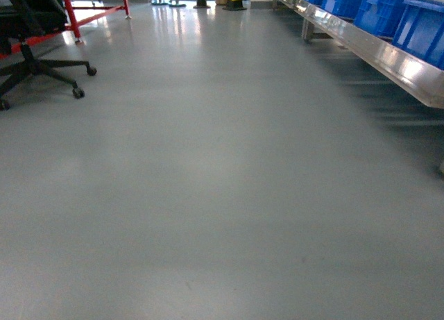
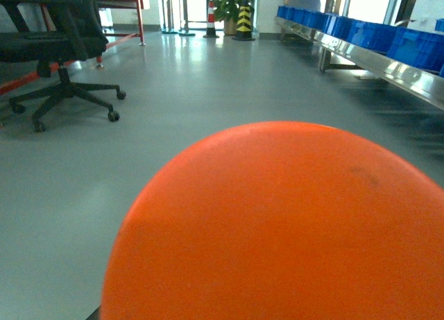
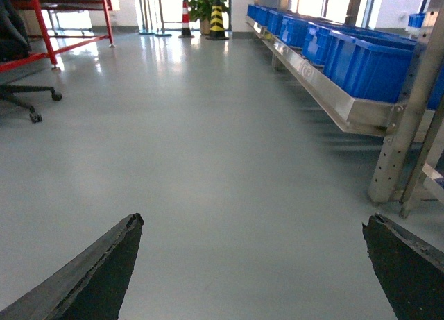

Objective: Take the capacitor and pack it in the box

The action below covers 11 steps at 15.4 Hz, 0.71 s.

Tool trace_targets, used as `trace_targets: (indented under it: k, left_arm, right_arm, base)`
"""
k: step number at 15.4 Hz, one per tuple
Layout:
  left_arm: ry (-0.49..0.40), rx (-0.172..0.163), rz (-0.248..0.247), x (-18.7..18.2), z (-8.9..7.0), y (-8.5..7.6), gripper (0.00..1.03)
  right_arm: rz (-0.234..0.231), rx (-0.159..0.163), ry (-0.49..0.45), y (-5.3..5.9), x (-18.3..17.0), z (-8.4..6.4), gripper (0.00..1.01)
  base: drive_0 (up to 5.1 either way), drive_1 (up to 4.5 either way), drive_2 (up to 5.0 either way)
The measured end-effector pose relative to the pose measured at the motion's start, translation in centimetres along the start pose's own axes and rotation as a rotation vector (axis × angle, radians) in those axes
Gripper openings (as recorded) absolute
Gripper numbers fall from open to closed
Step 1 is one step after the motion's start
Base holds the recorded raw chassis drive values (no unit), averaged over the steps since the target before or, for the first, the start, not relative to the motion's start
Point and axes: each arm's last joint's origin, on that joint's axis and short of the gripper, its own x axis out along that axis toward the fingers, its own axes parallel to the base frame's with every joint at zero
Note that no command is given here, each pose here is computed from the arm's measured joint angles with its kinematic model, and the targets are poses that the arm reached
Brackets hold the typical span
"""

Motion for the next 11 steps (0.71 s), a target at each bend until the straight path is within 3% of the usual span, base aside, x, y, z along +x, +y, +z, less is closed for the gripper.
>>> trace_targets:
  k: [11]
  left_arm:
    - [0.000, 0.000, 0.001, 0.00, 0.00, 0.00, 0.43]
  right_arm:
    - [0.000, 0.000, -0.001, 0.00, 0.00, 0.01, 0.98]
  base:
    - [-5.0, 2.48, 2.5]
